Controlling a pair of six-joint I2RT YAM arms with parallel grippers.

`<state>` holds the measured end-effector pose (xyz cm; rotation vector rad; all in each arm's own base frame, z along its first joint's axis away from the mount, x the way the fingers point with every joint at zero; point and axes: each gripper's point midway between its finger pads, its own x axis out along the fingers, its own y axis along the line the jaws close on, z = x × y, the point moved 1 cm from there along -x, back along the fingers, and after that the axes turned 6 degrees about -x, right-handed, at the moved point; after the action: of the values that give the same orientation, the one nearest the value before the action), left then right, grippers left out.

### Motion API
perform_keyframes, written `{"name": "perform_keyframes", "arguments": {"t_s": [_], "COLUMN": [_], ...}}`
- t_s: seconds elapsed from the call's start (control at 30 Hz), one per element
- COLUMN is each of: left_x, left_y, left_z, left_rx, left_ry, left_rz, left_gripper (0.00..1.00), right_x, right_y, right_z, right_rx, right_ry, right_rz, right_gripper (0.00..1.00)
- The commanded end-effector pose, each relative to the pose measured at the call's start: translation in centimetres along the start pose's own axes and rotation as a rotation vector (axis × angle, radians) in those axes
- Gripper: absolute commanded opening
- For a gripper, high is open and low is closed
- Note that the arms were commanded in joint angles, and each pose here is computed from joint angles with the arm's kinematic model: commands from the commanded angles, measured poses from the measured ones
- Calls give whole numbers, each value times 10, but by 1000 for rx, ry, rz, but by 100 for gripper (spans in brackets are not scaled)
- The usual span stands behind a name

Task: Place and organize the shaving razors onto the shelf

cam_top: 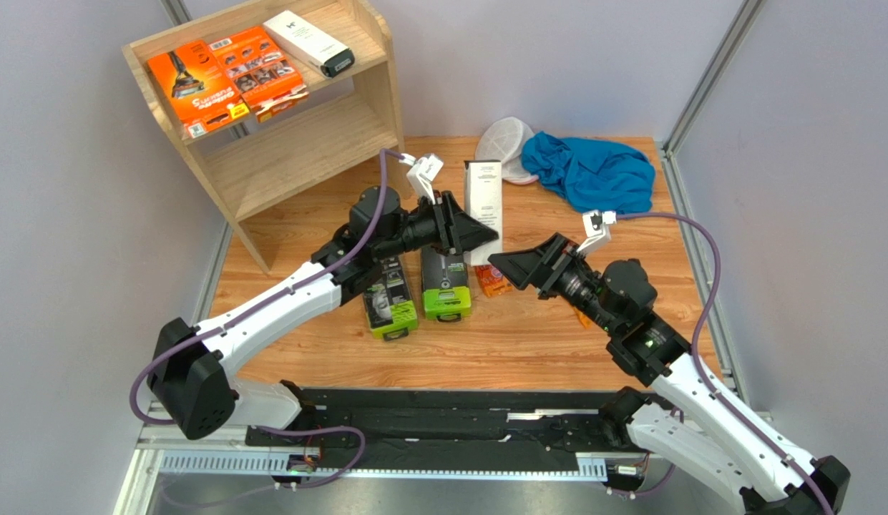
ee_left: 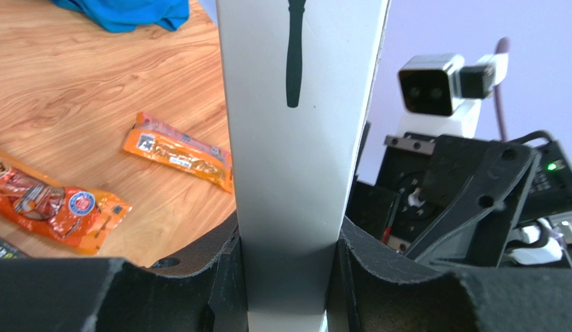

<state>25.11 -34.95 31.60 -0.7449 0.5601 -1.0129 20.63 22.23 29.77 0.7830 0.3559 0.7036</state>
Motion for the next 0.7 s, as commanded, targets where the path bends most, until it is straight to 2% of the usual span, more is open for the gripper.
{"name": "perform_keyframes", "arguments": {"t_s": [0.0, 0.1, 0.2, 0.37, 0.57, 0.67], "left_x": [0, 0, -1, -1, 4, 5], "left_y": [-37, -41, -45, -48, -52, -55], "left_z": [28, 36, 41, 45, 44, 42], "left_rx": [-5, -12, -38, -84, -155, -135], "left_ry": [-77, -79, -64, -82, -53, -25], "left_rz": [-163, -193, -252, -334, -422, -443], "left_gripper": [0, 0, 0, 0, 0, 0], "right_x": [1, 3, 0, -3, 5, 7], "right_y": [31, 30, 29, 22, 28, 29], "right_z": [25, 25, 30, 40, 43, 49], "right_rx": [41, 36, 32, 45, 11, -30], "right_ry": [-124, -132, -192, -297, -302, -294], "right_rz": [160, 163, 185, 198, 232, 218], "right_gripper": [96, 95, 90, 90, 86, 85]}}
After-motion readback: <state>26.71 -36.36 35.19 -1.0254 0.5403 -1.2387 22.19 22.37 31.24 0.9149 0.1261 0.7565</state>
